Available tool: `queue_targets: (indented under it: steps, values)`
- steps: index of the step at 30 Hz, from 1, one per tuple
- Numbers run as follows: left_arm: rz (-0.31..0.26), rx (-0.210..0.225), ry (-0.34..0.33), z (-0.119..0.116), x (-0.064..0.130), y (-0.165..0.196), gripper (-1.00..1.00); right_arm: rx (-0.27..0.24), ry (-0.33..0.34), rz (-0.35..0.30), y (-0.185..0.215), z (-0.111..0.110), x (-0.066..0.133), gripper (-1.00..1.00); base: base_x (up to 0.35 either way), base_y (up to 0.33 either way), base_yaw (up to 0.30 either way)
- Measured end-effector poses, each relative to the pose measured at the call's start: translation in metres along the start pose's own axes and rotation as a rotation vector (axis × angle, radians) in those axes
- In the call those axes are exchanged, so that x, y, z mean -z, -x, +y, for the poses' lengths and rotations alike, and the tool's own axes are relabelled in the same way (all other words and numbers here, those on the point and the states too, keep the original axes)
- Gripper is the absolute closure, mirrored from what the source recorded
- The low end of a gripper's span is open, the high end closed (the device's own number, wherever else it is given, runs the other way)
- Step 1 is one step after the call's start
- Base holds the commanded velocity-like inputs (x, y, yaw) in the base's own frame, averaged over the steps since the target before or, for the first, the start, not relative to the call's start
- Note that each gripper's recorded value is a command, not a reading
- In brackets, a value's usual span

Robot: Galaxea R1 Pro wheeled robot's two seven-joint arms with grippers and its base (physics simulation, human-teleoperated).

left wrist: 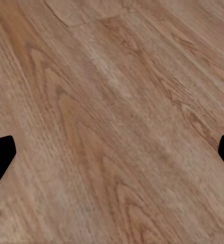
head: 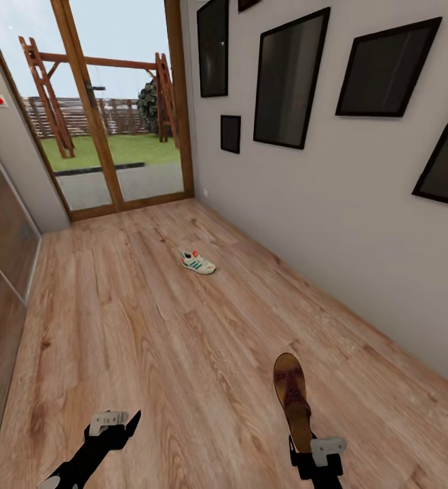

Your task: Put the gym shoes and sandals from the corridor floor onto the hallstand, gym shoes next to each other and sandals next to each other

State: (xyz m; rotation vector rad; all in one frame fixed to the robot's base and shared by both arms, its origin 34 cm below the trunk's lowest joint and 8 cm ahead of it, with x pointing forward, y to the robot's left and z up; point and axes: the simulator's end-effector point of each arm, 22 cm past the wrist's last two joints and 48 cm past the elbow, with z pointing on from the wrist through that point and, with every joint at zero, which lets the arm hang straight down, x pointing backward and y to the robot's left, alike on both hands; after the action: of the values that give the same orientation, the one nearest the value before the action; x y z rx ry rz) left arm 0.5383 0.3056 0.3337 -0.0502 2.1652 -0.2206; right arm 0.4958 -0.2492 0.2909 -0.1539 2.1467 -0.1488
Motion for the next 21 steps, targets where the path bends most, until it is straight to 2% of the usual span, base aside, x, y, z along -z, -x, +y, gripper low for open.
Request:
queue_targets:
  steps: [7,21]
  values:
    - [-0.011,-0.001,-0.001,-0.001,0.001,0.005,-1.0,0.0,-0.001,-0.009,0.005,-0.001,0.0,1.0,0.334,0.051,0.0]
    - [-0.032,-0.005,-0.003,-0.001,0.002,0.016,-1.0,0.0,-0.005,-0.031,0.015,-0.002,0.0,1.0,0.314,0.15,0.0]
